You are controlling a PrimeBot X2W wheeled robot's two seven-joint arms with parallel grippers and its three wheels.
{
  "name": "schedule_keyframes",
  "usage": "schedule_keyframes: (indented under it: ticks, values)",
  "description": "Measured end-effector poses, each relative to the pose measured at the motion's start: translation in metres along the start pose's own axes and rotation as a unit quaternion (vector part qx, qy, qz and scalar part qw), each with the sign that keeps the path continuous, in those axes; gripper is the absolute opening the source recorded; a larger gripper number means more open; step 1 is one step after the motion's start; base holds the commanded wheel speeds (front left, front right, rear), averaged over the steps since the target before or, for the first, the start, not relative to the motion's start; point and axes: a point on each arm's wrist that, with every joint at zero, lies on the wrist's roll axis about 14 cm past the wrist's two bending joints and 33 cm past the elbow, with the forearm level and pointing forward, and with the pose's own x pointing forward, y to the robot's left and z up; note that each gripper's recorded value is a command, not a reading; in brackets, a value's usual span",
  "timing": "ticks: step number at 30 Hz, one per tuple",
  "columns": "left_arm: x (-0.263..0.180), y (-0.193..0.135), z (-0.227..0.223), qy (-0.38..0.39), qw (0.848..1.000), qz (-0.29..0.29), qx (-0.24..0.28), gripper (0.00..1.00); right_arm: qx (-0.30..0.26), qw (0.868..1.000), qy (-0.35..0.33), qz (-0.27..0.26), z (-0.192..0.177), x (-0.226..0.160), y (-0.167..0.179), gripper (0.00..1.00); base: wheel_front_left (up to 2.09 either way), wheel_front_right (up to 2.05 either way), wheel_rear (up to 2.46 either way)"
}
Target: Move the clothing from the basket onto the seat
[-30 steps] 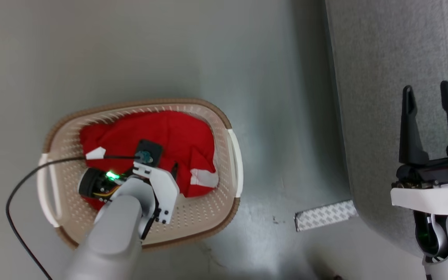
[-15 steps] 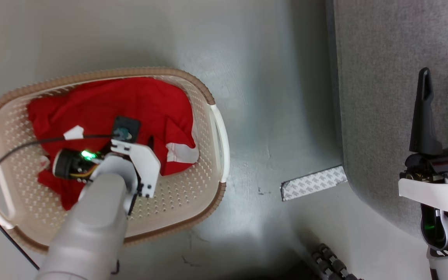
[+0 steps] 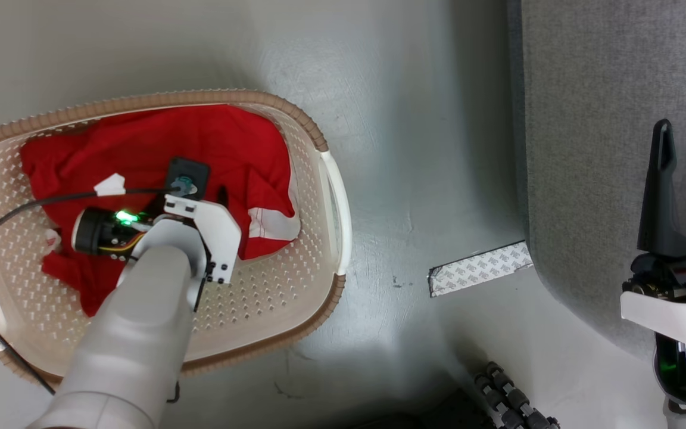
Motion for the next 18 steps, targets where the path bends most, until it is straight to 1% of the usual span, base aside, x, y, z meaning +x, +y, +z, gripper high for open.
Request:
schedule_keyframes:
  ticks: [10, 13, 14, 15, 17, 18]
  values:
    - [0.0, -0.018, -0.005, 0.007, 0.999, -0.034, -0.001, 1.0, -0.002, 1.0, 0.008, -0.002, -0.005, -0.004, -0.002, 1.0, 0.0, 0.0, 0.0]
    - [-0.001, -0.02, -0.007, 0.009, 0.999, -0.036, 0.004, 0.76, -0.003, 1.0, 0.008, 0.0, -0.005, -0.004, -0.002, 1.0, 0.0, 0.0, 0.0]
    - [-0.002, -0.02, -0.008, 0.012, 0.999, -0.036, 0.009, 0.59, -0.003, 1.0, 0.007, 0.0, -0.005, -0.005, -0.002, 1.0, 0.0, 0.0, 0.0]
    - [-0.002, -0.021, -0.01, 0.014, 0.999, -0.038, 0.015, 0.47, -0.004, 1.0, 0.008, 0.0, -0.004, -0.006, -0.002, 1.0, 0.0, 0.0, 0.0]
    - [-0.003, -0.021, -0.012, 0.018, 0.999, -0.037, 0.025, 0.33, -0.006, 1.0, 0.012, -0.001, -0.006, -0.009, -0.003, 1.0, 0.0, 0.0, 0.0]
    - [-0.003, -0.021, -0.013, 0.019, 0.999, -0.037, 0.03, 0.33, -0.007, 1.0, 0.014, -0.002, -0.006, -0.01, -0.004, 1.0, 0.0, 0.0, 0.0]
